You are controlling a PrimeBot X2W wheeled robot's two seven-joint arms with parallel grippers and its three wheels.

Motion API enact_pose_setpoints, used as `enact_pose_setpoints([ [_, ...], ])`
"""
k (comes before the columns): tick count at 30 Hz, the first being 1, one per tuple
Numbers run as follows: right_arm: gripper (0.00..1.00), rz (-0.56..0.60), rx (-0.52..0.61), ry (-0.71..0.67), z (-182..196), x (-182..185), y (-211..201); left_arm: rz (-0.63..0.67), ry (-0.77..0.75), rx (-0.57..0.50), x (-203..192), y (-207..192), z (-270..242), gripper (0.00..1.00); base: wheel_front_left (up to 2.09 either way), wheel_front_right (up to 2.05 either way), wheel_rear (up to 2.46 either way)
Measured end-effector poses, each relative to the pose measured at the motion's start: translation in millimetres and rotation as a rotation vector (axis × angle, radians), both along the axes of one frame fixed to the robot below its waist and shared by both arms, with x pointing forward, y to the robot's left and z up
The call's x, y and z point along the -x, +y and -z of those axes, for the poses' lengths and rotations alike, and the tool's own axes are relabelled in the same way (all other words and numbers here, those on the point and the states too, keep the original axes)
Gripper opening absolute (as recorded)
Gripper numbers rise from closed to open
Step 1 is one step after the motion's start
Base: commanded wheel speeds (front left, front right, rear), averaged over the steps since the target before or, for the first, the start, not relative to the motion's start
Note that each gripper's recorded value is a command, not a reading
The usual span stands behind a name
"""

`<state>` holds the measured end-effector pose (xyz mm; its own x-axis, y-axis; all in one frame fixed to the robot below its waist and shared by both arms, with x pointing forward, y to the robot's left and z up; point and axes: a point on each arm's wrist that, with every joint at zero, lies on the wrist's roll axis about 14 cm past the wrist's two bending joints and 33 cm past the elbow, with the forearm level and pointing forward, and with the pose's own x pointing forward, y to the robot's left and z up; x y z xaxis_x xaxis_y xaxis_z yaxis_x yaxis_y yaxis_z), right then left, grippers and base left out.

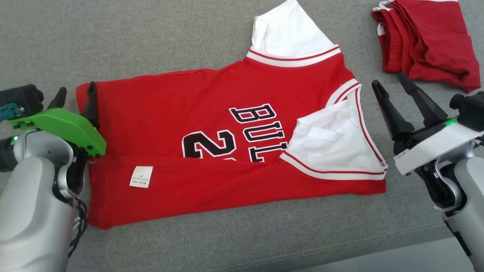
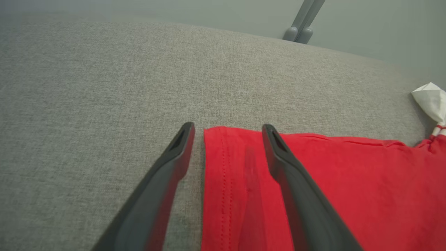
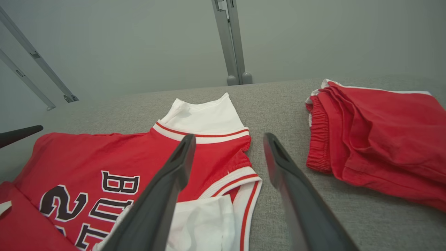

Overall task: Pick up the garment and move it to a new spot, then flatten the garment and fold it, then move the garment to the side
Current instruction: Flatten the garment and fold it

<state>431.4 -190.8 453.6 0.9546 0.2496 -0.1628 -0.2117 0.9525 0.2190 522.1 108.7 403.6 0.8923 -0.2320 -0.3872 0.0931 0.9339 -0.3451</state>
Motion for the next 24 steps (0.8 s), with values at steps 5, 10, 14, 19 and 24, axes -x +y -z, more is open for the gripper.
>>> enact_pose_setpoints([
  [5, 1.0, 0.016, 0.011, 0.021, 8, -3, -7, 0.015, 0.069, -0.035, -10, -4, 24, 1.0, 0.0, 0.0, 0.0],
  [10, 1.0, 0.041, 0.02, 0.046, 16, -2, -16, 0.025, 0.097, -0.049, -19, -9, 36, 1.0, 0.0, 0.0, 0.0],
  [14, 1.0, 0.047, 0.022, 0.056, 20, -1, -18, 0.026, 0.109, -0.055, -22, -11, 40, 1.0, 0.0, 0.0, 0.0],
  [19, 1.0, 0.054, 0.022, 0.053, 21, -3, -20, 0.05, 0.111, -0.063, -21, -20, 40, 0.38, 0.0, 0.0, 0.0],
  [24, 1.0, 0.042, 0.019, 0.043, 19, -7, -16, 0.071, 0.116, -0.08, -17, -26, 39, 0.11, 0.0, 0.0, 0.0],
])
